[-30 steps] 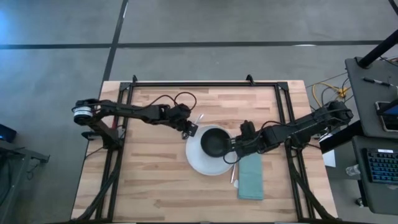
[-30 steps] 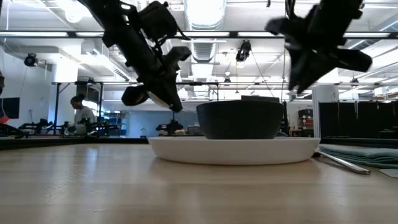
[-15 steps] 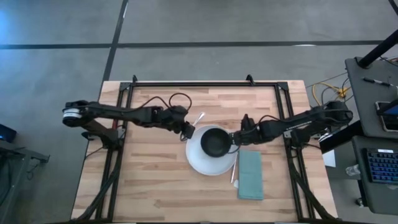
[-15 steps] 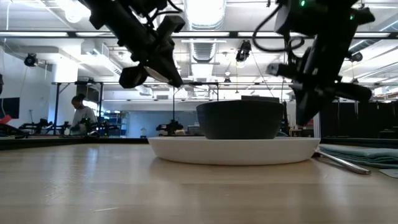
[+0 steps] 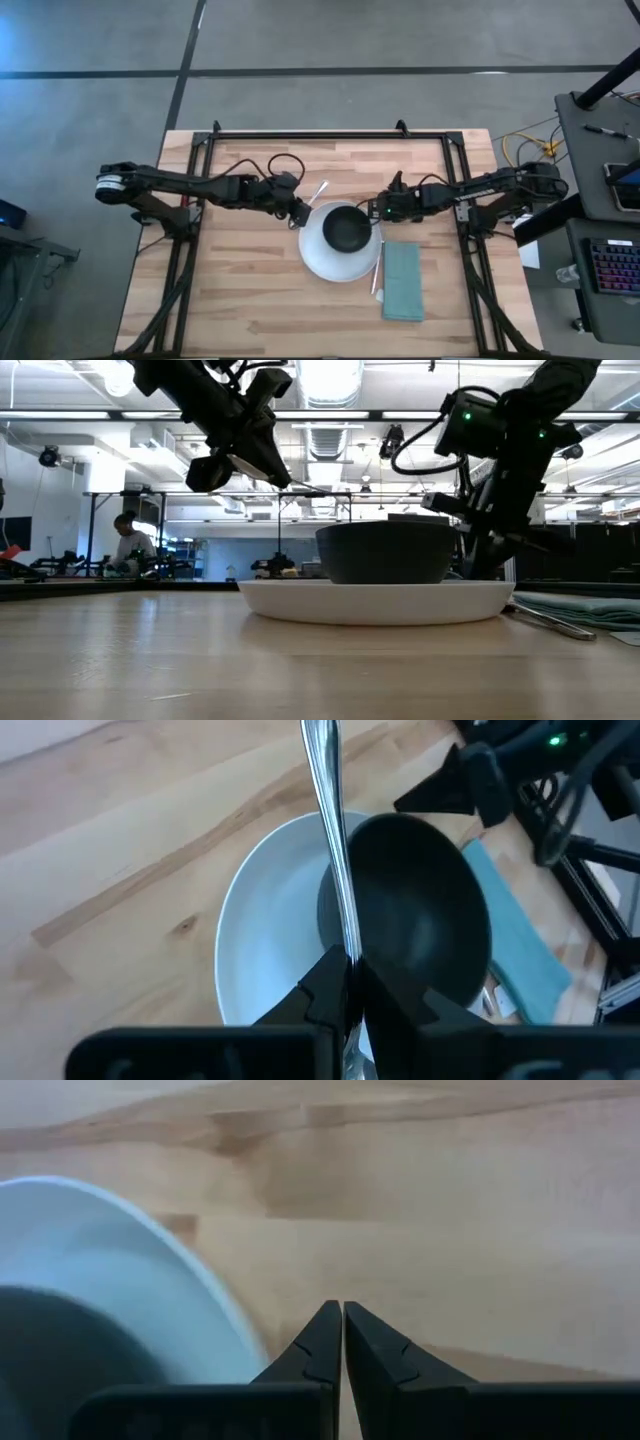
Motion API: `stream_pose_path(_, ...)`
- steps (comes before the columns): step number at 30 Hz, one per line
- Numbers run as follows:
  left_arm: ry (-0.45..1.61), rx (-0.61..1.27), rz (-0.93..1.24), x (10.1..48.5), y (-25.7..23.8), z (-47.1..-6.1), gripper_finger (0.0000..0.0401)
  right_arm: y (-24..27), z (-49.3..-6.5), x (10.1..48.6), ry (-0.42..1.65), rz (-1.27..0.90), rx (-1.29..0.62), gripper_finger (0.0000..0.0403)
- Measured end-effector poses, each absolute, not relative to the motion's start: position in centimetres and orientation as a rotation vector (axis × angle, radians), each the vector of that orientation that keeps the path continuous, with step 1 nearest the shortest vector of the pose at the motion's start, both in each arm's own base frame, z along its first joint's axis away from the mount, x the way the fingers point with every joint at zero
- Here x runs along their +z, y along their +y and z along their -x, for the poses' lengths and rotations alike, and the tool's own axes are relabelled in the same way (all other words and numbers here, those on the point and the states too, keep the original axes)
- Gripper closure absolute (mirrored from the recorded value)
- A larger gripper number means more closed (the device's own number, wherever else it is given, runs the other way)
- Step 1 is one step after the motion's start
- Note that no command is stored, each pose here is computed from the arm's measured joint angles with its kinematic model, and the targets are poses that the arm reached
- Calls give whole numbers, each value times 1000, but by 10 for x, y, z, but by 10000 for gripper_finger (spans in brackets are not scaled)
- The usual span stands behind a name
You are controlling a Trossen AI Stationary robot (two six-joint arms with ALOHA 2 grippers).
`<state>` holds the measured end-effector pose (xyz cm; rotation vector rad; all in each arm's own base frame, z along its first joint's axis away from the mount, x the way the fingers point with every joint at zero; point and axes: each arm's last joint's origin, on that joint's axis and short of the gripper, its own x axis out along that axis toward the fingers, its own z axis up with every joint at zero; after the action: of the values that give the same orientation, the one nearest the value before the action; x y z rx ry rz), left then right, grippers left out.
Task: Set table place
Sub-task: Put the silver spoon into the black bowl
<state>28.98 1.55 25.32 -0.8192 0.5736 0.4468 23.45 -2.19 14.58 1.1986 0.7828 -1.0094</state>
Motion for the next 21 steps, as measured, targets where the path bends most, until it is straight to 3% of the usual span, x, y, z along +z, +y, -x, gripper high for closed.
stream_pose_path(21, 562, 458, 803, 254, 15, -290, 389, -21, -255, 128, 875, -1226, -786, 394)
